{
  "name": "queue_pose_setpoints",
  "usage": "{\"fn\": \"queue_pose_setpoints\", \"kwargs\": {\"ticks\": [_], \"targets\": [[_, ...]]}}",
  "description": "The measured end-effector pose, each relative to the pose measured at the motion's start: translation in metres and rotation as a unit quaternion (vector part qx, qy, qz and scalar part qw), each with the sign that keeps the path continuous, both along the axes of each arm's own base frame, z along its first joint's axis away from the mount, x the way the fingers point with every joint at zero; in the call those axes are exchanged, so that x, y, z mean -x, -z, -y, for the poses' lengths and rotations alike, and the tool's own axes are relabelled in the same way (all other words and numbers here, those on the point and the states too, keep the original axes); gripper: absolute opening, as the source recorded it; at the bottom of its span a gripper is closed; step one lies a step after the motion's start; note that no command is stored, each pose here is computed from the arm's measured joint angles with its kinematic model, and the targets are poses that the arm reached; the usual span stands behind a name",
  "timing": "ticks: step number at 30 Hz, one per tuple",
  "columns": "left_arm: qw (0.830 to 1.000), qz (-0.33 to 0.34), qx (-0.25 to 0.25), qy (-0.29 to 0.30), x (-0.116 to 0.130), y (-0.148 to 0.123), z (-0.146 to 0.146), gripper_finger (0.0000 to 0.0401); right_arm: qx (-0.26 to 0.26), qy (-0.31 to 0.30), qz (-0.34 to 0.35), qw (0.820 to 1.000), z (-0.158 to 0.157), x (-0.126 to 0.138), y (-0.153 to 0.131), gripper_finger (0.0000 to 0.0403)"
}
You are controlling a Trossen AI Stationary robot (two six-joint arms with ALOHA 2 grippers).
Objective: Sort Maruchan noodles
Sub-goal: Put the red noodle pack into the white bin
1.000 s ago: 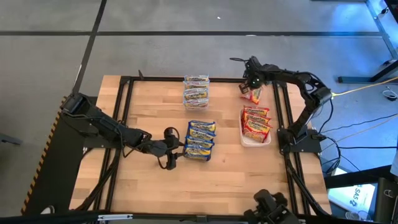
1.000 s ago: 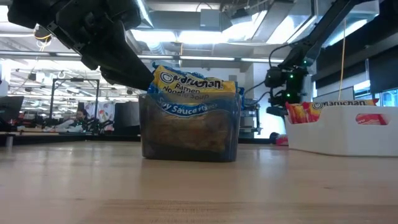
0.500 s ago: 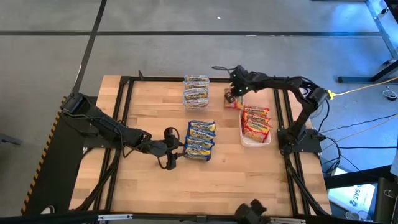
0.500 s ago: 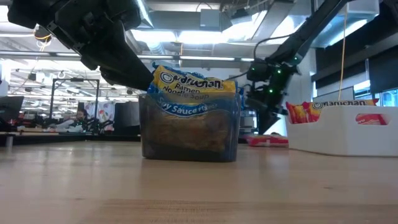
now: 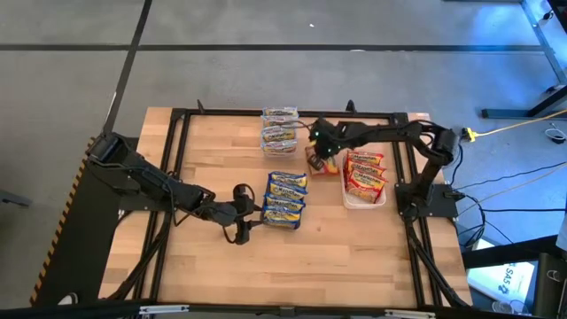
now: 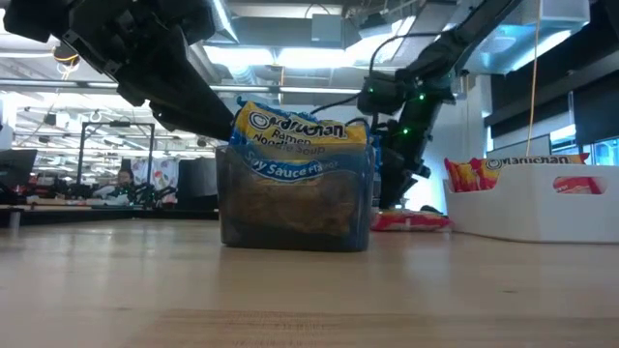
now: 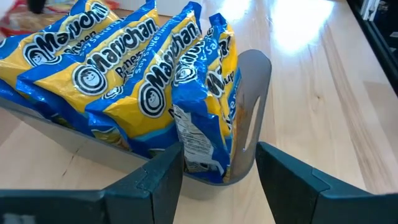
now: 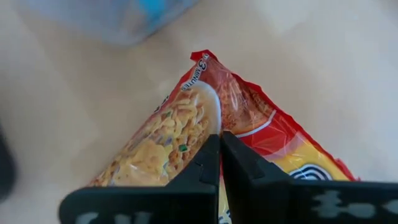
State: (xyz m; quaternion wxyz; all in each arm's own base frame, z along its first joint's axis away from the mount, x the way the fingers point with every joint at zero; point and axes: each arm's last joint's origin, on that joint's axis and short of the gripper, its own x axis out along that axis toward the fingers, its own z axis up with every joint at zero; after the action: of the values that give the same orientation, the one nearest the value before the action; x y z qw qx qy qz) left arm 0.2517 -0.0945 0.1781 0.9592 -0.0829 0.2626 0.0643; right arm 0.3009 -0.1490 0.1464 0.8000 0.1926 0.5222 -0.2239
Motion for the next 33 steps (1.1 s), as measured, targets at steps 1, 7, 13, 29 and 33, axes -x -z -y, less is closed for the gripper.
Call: {"fn": "queue_pose_setpoints", "kwargs": {"ticks": [1, 7, 13, 29, 33], "targets": [[1.000, 0.000, 0.000, 0.000, 0.000, 0.000, 0.000, 0.0195, -0.005, 0.006, -0.007, 1.000, -0.007, -0.001, -0.001, 0.0001], [1.000, 0.000, 0.010, -0.003, 0.000, 0.000, 0.000, 0.0195, -0.017, 0.031, -0.047, 0.998, -0.045, -0.003, -0.006, 0.0001], [1.000, -0.001, 0.018, -0.001, 0.000, 0.000, 0.000, 0.0195, -0.026, -0.003, -0.032, 0.999, -0.078, 0.004, -0.033, 0.0001], [0.994, 0.001, 0.107, -0.010, 0.009, 0.000, 0.022, 0.0195, 0.027, -0.026, -0.013, 0.999, -0.138, 0.017, -0.011, 0.0001], [0.990, 0.000, 0.143, -0.007, 0.016, 0.000, 0.035, 0.0195, 0.020, -0.041, -0.008, 0.999, -0.154, 0.018, -0.007, 0.0001]]}}
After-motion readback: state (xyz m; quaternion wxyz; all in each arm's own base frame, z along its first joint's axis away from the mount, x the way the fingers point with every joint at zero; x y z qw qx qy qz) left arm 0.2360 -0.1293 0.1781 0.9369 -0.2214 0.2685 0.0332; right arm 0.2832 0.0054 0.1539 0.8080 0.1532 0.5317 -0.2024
